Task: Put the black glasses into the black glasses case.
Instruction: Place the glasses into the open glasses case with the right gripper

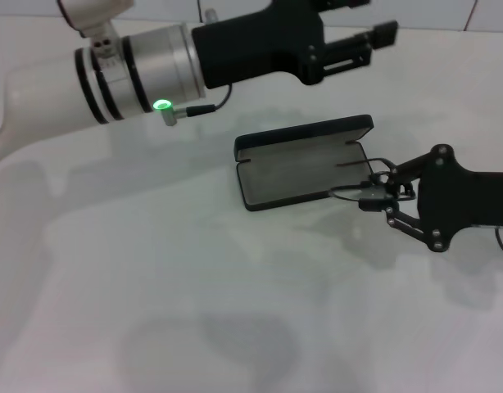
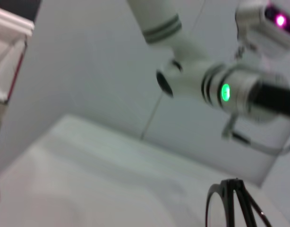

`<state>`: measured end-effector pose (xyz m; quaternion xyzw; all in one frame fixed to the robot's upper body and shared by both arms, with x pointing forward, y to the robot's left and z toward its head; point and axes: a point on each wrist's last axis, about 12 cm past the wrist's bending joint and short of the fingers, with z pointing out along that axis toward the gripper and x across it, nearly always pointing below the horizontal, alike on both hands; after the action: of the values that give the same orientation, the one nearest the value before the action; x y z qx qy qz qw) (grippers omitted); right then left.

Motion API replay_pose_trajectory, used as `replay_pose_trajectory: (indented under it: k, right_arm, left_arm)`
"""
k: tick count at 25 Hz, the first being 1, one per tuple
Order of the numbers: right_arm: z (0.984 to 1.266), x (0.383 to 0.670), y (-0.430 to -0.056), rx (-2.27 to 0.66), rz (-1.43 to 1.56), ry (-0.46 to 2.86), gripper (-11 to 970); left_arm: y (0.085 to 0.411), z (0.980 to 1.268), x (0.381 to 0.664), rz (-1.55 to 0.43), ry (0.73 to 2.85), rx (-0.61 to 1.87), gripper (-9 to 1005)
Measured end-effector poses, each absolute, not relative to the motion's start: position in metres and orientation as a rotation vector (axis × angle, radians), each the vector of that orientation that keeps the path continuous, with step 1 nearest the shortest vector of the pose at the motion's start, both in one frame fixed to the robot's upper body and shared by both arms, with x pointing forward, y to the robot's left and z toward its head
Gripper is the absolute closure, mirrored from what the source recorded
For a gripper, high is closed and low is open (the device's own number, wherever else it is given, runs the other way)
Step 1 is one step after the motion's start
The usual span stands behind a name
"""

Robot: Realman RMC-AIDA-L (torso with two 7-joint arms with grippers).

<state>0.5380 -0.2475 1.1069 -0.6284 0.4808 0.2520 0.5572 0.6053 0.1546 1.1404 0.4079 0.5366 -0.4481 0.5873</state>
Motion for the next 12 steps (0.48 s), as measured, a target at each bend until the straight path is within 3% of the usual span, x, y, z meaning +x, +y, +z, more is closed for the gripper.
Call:
replay_pose_trajectory:
  k: [4,12]
  right_arm:
    - [1.103,0.545,-0.238,-1.527,0.511,1.173,841]
    - [1.084,0.564,-0.174,-1.649,0.107,1.259,841]
  left_arm:
    - [0.166,1.139,0.607,-1.012,1.26,0.9,358]
    - [0.171,1.134,0.609,-0.984,1.305,0.872,358]
